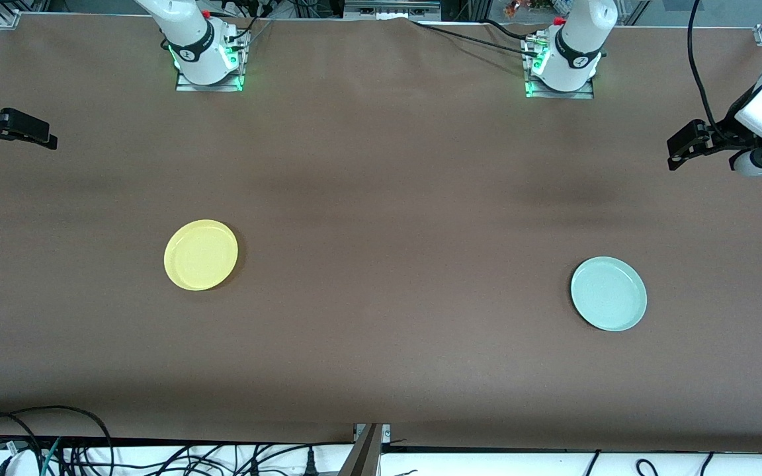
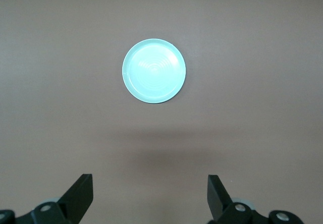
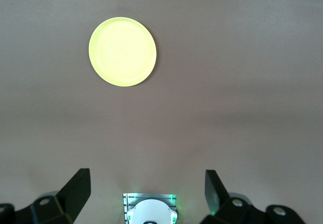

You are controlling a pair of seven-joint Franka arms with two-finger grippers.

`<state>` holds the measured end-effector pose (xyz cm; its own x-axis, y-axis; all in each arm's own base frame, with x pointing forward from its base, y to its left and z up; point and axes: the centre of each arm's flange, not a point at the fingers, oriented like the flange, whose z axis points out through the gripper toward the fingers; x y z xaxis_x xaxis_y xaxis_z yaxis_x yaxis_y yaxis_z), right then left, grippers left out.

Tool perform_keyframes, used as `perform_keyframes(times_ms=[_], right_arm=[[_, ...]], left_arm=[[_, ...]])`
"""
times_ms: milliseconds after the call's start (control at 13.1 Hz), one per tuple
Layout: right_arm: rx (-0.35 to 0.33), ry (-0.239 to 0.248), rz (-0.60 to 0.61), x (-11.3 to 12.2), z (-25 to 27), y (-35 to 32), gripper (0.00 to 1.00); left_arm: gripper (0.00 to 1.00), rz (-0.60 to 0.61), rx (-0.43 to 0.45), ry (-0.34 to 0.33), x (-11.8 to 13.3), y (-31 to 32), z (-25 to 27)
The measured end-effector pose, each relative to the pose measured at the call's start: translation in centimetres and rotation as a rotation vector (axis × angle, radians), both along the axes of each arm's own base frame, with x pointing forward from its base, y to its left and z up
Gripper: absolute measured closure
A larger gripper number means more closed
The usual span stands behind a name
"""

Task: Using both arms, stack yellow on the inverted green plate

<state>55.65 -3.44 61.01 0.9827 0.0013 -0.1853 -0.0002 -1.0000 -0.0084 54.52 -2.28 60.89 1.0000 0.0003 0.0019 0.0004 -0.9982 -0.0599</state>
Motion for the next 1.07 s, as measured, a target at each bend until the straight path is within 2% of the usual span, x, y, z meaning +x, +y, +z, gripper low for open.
perform_keyframes(times_ms=[1066], right_arm=[[0.000, 0.003, -0.004, 0.06, -0.16, -0.21, 0.00]], left_arm=[[0.00, 0.058, -0.003, -0.022, 0.54, -0.10, -0.11]])
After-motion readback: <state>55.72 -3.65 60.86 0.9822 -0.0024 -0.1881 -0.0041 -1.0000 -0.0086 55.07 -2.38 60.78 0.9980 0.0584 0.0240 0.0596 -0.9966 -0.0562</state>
